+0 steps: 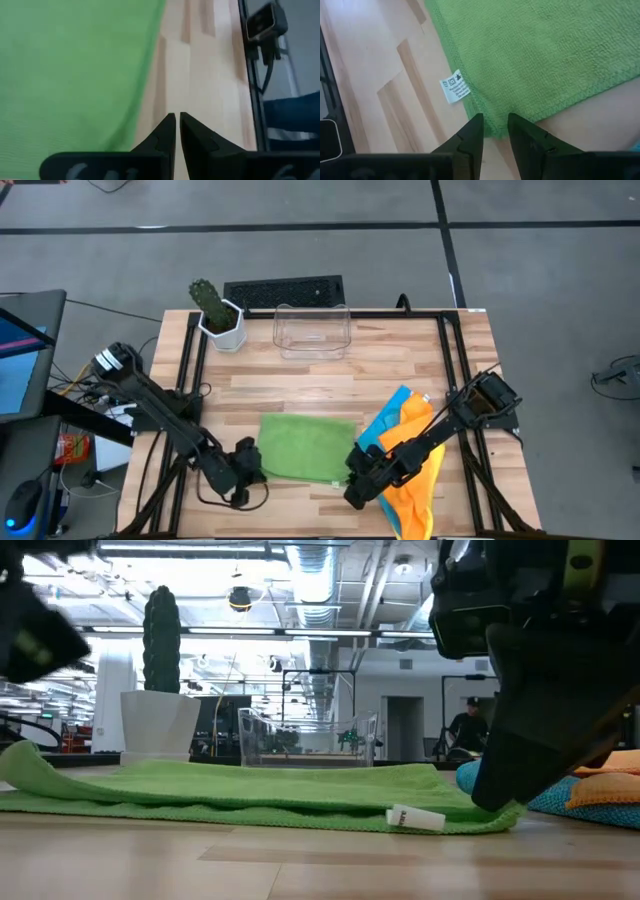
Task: Fold microfiber towels
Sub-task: Fold the green towel
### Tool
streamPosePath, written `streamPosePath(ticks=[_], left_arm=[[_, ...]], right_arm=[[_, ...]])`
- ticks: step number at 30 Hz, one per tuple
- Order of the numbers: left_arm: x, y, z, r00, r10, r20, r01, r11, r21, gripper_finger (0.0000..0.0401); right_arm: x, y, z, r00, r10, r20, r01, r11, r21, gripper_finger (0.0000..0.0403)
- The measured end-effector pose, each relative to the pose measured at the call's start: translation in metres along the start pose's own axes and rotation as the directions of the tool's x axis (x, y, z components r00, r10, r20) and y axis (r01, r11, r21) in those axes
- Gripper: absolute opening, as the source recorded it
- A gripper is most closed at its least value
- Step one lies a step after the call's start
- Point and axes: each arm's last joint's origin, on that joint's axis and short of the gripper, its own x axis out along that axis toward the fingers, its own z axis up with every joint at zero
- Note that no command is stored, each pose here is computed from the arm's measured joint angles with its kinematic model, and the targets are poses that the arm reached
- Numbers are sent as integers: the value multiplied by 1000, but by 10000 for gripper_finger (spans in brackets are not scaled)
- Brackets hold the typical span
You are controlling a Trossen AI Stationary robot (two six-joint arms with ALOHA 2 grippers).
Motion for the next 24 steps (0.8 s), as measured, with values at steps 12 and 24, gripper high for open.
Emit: streamPosePath(ticks=[12, 24], left_arm=[[3, 31, -17, 981, 187, 48, -186, 982, -8, 15], [18, 22, -43, 985, 159, -65, -158, 987, 21, 15]], right_arm=[[0, 0, 0, 1000, 6, 4, -6, 1000, -3, 117], [1, 0, 1, 1000, 7, 11, -7, 1000, 0, 117]])
